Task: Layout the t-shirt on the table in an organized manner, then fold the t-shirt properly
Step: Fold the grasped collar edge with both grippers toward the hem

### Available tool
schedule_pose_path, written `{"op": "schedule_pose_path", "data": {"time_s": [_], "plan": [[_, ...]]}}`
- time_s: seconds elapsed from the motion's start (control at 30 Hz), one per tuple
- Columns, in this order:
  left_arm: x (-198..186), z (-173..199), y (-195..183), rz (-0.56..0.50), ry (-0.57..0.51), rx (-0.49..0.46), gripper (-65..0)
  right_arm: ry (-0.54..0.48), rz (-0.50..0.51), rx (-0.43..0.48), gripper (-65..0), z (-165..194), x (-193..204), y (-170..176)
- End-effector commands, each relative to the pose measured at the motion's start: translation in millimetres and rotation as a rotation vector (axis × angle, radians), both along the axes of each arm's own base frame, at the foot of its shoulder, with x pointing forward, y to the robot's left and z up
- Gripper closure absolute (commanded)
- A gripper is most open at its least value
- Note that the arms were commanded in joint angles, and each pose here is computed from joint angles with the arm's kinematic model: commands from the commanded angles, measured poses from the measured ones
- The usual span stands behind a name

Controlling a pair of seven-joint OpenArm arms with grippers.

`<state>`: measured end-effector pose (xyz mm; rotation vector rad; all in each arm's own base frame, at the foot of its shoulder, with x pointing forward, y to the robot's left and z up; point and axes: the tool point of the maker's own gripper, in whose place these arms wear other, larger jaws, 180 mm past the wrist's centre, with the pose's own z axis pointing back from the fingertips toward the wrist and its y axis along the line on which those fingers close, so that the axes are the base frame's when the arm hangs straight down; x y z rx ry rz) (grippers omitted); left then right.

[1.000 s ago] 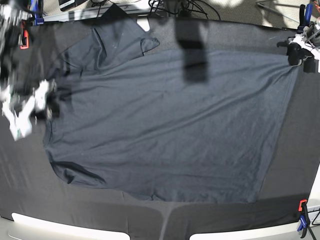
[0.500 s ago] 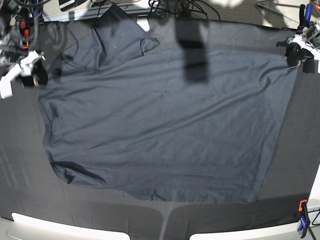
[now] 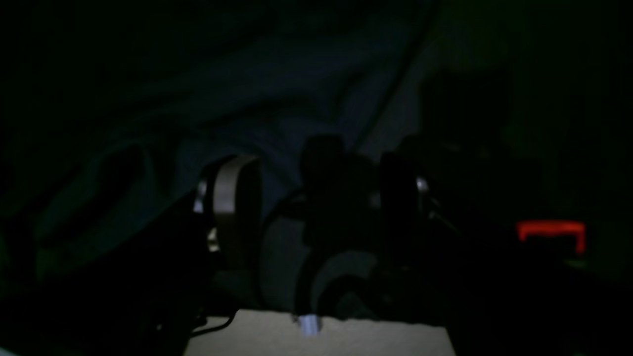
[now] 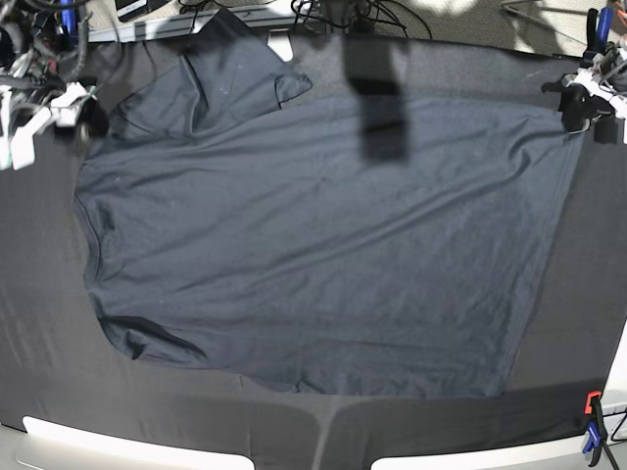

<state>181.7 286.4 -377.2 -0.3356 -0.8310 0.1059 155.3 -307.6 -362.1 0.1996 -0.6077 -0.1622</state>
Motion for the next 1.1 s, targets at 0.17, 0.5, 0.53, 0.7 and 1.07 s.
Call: {"op": "schedule_pose_path", "data": {"time_s": [0.17, 0.5, 0.53, 0.7, 1.07], "plan": [[9.4, 15.7, 4.6, 0.001, -0.066, 0.005, 0.0, 0.026, -0.056, 0.050, -36.6, -13.1, -6.0, -8.5], [10.0, 17.9, 1.7, -0.021, -0.081, 0.004, 0.0, 0.023, -0.056, 0.133, -36.6, -29.0, 11.3, 2.5], [9.8, 17.7, 1.6, -0.021, -0.080, 0.004, 0.0, 0.028, -0.046, 0.145, -36.6, -32.0, 13.5, 7.0], [9.8, 17.7, 1.6, -0.021, -0.080, 0.004, 0.0, 0.053, 0.015, 0.181, -36.5, -42.1, 18.4, 30.7], [9.8, 17.7, 1.7, -0.021, -0.080, 0.005, 0.0, 0.016, 0.044, 0.202, -14.1, -43.6, 31.0, 48.1]]}}
